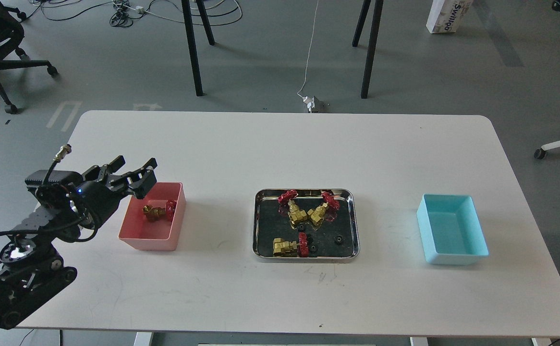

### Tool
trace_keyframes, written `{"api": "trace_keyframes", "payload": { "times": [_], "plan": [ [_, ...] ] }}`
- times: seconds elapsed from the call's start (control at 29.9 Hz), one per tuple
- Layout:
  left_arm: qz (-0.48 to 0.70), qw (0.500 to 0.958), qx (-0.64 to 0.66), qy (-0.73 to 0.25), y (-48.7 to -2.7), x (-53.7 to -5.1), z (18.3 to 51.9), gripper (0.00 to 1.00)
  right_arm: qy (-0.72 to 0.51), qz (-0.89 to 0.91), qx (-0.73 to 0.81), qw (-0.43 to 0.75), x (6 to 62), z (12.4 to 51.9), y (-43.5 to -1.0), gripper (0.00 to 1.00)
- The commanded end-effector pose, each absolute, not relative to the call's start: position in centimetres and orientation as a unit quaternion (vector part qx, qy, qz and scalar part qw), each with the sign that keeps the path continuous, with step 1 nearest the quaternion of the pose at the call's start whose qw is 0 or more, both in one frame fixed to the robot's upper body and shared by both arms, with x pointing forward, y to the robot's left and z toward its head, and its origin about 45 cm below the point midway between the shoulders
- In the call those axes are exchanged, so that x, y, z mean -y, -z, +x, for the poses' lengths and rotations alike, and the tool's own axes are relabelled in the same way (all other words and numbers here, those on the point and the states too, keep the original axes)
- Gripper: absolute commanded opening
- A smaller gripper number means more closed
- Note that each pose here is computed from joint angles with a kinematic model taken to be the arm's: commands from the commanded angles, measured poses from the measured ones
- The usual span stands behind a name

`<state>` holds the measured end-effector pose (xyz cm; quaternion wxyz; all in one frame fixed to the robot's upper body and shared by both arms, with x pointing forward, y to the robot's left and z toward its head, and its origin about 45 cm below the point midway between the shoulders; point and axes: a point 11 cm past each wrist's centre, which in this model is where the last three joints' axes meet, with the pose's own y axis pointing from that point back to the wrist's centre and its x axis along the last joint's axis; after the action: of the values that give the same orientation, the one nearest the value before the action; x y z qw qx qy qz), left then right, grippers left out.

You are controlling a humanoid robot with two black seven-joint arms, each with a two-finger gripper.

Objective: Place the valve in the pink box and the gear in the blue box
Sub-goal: 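Carry the valve into the pink box and open the left gripper, then withdraw the left arm and reach the right gripper toward the tray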

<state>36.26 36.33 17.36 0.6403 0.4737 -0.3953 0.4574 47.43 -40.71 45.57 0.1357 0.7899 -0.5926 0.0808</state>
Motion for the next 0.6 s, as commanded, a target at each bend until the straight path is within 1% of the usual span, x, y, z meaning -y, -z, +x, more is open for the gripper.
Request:
{"api": "trace_keyframes", "payload": {
  "times": [0.0, 0.1, 0.2, 0.27, 0.43, 0.57],
  "plan": [
    [0.346, 0.661, 0.336, -0.575, -27.3, -36.3, 42.3, 0.91, -0.134, 0.815, 0.529, 0.196, 37.7, 47.7, -44.5, 0.99],
    [0.231, 0.696, 0.266, -0.626, -34.6, -36.2, 45.1, 0.92, -0.198, 0.829, 0.447, 0.27, 33.3, 47.6, -42.5, 0.99],
    [0.162, 0.698, 0.23, -0.659, -40.4, -38.0, 46.8, 0.92, -0.255, 0.831, 0.342, 0.356, 30.5, 46.0, -39.6, 0.99],
    [0.139, 0.695, 0.23, -0.667, -43.4, -38.6, 47.7, 0.93, -0.292, 0.821, 0.28, 0.404, 28.6, 44.7, -36.7, 0.99],
    [0.119, 0.686, 0.243, -0.675, -47.8, -39.6, 48.8, 0.93, -0.374, 0.782, 0.126, 0.482, 23.8, 41.7, -30.4, 0.99],
    [0.105, 0.68, 0.254, -0.68, -49.9, -39.7, 49.0, 0.93, -0.407, 0.748, -0.003, 0.524, 21.1, 38.4, -24.5, 0.99]
  ]
}}
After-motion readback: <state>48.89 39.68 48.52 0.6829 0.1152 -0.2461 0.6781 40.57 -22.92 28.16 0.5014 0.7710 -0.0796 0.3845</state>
